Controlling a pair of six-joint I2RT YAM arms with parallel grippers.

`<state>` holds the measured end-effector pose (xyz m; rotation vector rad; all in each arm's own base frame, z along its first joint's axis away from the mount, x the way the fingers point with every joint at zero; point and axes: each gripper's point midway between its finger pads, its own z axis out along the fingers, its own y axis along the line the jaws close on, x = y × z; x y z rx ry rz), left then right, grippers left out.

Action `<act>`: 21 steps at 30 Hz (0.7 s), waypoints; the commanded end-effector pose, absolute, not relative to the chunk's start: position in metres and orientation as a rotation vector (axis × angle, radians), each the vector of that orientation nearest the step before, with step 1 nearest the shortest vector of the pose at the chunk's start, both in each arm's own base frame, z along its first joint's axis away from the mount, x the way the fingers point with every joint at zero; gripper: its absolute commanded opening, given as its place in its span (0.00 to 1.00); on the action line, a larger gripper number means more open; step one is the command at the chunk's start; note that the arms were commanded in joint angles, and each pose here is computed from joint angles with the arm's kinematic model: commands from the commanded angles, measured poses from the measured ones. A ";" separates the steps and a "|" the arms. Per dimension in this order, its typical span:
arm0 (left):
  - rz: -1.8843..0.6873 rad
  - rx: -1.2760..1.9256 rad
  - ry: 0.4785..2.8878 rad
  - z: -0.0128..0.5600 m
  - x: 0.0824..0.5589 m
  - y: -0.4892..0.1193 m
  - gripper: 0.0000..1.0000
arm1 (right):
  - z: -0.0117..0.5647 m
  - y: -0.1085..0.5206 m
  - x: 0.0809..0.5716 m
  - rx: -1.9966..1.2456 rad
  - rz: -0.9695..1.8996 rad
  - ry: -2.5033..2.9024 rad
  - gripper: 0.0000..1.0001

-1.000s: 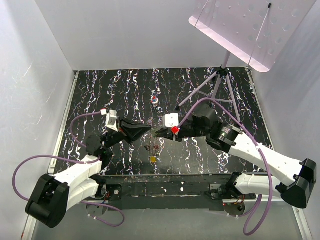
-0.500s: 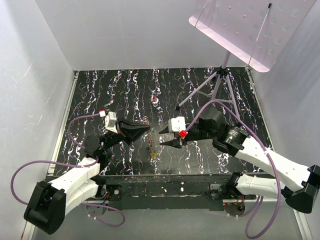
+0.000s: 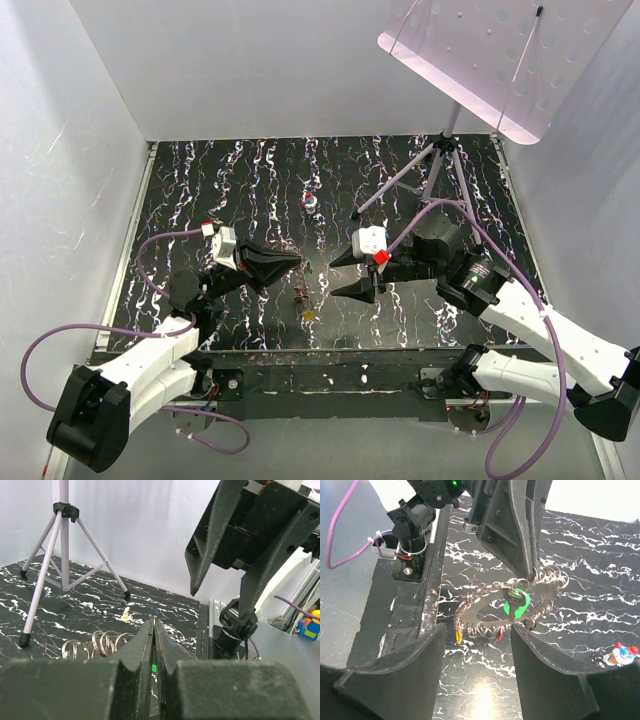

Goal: Put the keys on the keyring

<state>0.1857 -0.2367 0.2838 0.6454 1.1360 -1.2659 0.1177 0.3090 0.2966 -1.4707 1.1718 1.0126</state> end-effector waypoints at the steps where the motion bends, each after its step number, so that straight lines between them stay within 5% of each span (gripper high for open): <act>1: -1.253 0.653 1.064 0.295 0.178 -0.232 0.00 | 0.302 0.302 0.119 -1.411 1.057 1.199 0.63; 21: -1.279 0.656 1.071 0.282 0.174 -0.233 0.00 | 0.276 0.293 0.126 -1.364 1.084 1.297 0.72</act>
